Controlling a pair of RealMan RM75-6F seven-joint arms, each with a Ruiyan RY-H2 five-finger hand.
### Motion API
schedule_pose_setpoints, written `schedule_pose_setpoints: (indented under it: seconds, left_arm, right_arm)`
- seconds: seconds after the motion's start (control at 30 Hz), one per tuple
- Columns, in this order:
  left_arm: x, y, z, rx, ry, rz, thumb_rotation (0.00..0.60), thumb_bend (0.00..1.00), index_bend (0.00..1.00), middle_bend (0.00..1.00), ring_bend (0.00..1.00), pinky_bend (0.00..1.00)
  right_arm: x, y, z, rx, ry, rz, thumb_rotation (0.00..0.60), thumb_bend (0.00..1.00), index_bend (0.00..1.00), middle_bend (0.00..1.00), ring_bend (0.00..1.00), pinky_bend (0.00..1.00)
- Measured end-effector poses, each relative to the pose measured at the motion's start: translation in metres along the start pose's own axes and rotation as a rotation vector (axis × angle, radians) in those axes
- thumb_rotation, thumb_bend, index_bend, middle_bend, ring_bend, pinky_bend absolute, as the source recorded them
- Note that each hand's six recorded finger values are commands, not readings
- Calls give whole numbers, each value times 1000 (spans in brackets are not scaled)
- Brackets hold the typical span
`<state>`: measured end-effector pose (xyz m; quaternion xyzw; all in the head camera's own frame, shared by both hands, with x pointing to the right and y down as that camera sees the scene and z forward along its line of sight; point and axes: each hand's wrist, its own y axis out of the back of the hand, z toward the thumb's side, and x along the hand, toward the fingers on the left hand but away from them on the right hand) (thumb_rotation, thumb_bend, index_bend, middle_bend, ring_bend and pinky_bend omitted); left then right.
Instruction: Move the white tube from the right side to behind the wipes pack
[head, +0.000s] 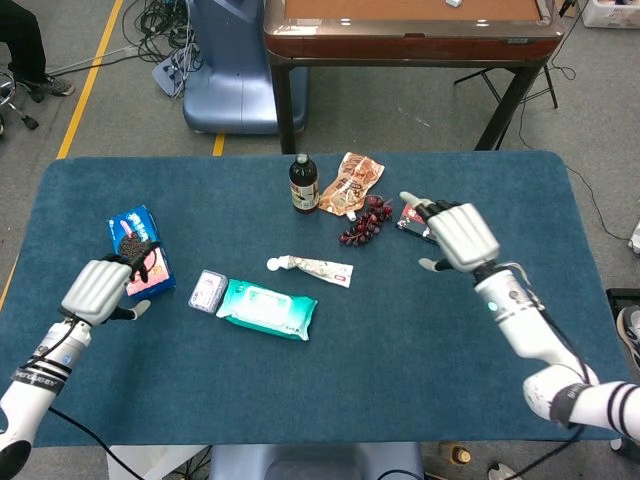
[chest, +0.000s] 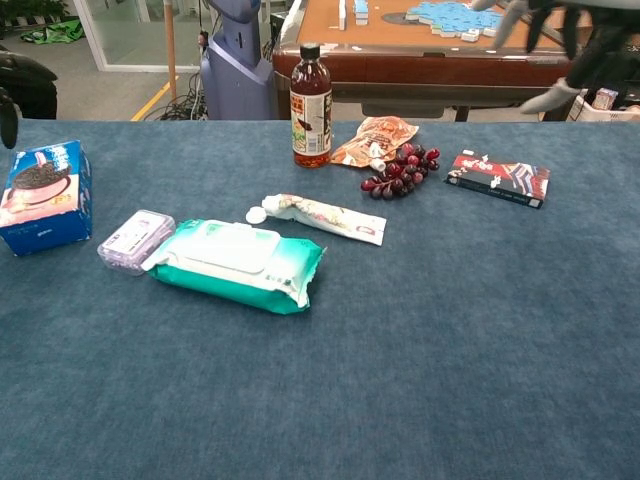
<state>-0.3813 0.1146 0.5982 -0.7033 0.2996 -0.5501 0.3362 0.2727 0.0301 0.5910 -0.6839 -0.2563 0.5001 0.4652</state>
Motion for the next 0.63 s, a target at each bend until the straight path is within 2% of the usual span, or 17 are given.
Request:
schedule_pose_setpoints:
  seconds: [0.3, 0.5, 0.63]
  left_arm:
    - [-28, -6, -40, -10, 149, 127, 600, 246, 98, 415, 409, 266]
    - [-64, -16, -61, 13, 246, 184, 600, 246, 103, 413, 408, 266]
    - [-85, -22, -65, 23, 282, 207, 600, 246, 114, 409, 408, 266]
  right_arm:
    - [91, -16, -62, -31, -171, -27, 600, 236, 278, 362, 352, 474]
    - [156, -32, -86, -51, -281, -47, 600, 242, 329, 411, 371, 474]
    - [192, -44, -92, -82, -340, -46, 600, 243, 363, 425, 378, 475]
